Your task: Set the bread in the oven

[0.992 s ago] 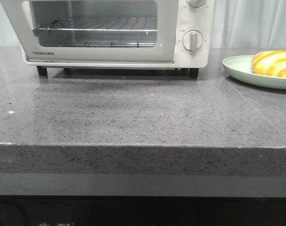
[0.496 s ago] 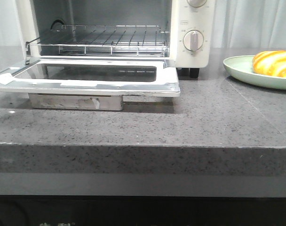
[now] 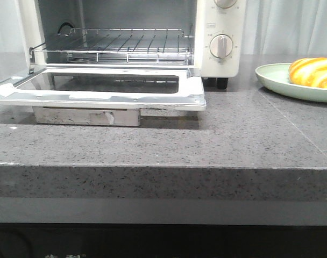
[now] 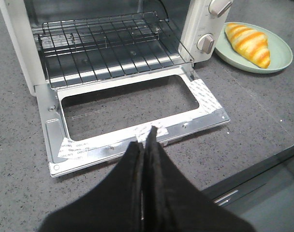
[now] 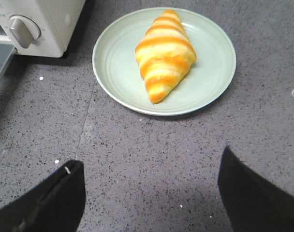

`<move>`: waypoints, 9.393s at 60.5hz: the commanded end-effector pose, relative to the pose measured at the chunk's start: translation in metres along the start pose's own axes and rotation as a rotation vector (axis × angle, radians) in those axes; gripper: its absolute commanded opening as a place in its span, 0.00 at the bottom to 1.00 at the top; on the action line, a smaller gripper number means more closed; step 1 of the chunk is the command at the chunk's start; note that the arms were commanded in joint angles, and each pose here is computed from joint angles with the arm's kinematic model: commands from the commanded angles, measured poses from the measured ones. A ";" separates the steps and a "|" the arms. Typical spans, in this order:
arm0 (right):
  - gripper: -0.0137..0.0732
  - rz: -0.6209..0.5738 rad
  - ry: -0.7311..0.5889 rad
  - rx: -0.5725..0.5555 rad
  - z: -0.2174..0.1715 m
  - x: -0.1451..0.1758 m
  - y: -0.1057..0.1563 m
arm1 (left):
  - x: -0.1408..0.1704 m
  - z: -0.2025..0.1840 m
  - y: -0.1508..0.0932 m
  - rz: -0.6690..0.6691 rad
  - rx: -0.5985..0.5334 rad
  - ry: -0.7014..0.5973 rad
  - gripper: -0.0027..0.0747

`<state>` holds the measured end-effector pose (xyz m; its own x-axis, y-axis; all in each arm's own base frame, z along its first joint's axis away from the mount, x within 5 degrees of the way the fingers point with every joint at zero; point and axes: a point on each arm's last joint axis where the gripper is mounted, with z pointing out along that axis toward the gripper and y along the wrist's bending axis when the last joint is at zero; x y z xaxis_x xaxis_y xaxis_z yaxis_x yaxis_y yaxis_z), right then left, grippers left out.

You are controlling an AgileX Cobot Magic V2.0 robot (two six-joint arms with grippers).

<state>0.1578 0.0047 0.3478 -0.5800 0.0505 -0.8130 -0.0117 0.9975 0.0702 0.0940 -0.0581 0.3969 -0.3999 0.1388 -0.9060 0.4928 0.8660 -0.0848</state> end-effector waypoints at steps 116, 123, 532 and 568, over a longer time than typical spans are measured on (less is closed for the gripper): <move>0.33 0.020 0.375 0.072 0.204 -0.094 -0.011 | -0.013 -0.006 -0.002 -0.010 0.019 -0.112 0.01; 0.33 0.009 0.352 0.066 0.175 -0.103 -0.008 | -0.013 -0.006 -0.002 -0.010 0.019 -0.112 0.01; 0.08 -0.177 -0.220 -0.292 -0.090 0.013 0.029 | 0.192 0.021 0.042 -0.085 -0.393 -0.618 0.01; 0.08 -0.046 -0.749 -0.009 -0.016 0.149 -0.010 | 0.192 0.021 0.042 -0.085 -0.393 -0.618 0.01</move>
<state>0.0611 0.0017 0.2344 -0.0490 0.0330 -0.9983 -0.0317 0.9989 0.0346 0.0557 -0.0060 0.2102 0.0640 -0.1145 -0.9914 0.1150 0.9876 -0.1066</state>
